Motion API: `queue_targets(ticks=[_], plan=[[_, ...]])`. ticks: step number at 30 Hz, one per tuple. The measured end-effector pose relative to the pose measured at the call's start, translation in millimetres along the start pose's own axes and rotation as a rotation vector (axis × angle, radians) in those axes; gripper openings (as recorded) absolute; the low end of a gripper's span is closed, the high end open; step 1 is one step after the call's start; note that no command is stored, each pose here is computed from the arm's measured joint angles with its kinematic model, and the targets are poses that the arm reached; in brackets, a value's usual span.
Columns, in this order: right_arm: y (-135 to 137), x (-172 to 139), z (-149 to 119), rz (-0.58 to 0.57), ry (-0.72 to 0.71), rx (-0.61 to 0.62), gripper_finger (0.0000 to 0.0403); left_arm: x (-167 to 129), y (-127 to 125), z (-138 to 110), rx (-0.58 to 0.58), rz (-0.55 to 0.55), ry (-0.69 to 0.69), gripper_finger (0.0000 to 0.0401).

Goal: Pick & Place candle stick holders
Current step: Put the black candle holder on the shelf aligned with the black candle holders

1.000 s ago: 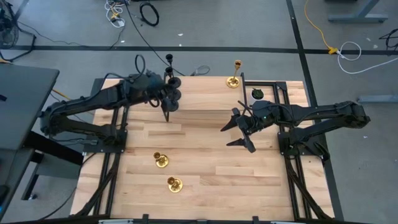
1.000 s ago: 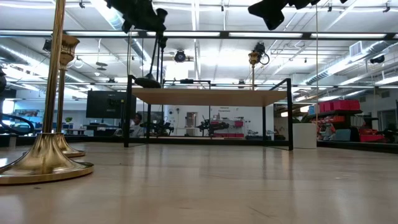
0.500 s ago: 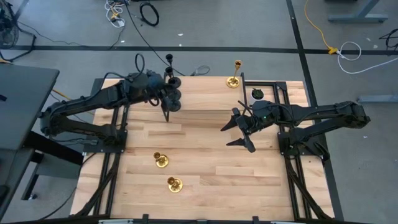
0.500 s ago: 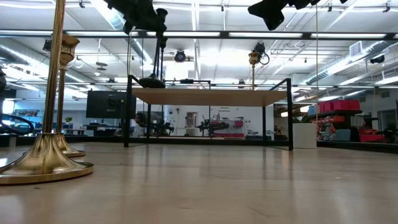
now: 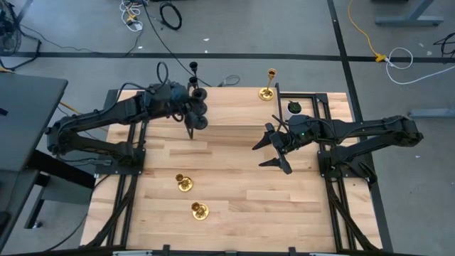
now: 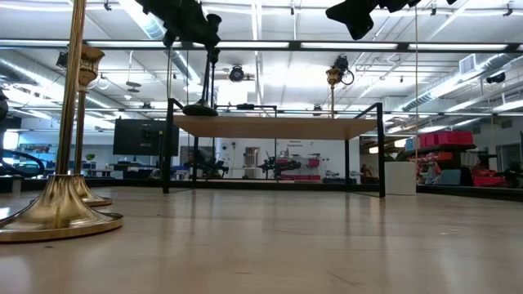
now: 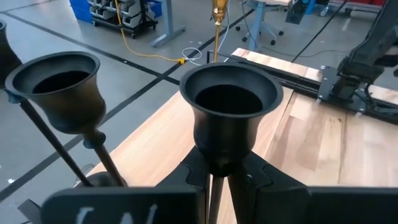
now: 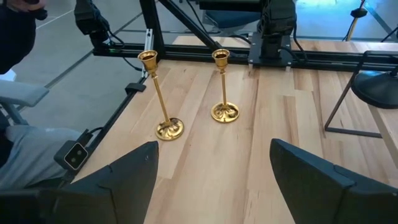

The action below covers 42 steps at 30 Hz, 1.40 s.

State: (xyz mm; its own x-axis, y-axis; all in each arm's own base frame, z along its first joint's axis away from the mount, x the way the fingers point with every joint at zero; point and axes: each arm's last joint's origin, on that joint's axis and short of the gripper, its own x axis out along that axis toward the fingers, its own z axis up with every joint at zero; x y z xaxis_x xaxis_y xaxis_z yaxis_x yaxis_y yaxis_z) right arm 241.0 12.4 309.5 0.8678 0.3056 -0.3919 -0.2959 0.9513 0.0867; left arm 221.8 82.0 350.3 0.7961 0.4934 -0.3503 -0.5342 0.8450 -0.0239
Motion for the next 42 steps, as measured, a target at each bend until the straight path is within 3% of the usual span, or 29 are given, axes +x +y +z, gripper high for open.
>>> queue_targets(ticks=[12, 17, 42], plan=[[0.0, 0.0, 0.0, 0.000, 0.000, 0.000, 0.0304, -1.1, 1.6, -1.9, 0.019, 0.044, 0.021, 0.0049], [0.0, 0.0, 0.0, 0.000, 0.000, 0.000, 0.0304, -1.3, 2.4, -3.3, 0.024, 0.072, 0.036, 0.0035], [0.0, 0.0, 0.0, 0.000, 0.000, 0.000, 0.0304, -0.5, 4.0, -2.4, 0.051, 0.127, 0.019, 0.0044]])
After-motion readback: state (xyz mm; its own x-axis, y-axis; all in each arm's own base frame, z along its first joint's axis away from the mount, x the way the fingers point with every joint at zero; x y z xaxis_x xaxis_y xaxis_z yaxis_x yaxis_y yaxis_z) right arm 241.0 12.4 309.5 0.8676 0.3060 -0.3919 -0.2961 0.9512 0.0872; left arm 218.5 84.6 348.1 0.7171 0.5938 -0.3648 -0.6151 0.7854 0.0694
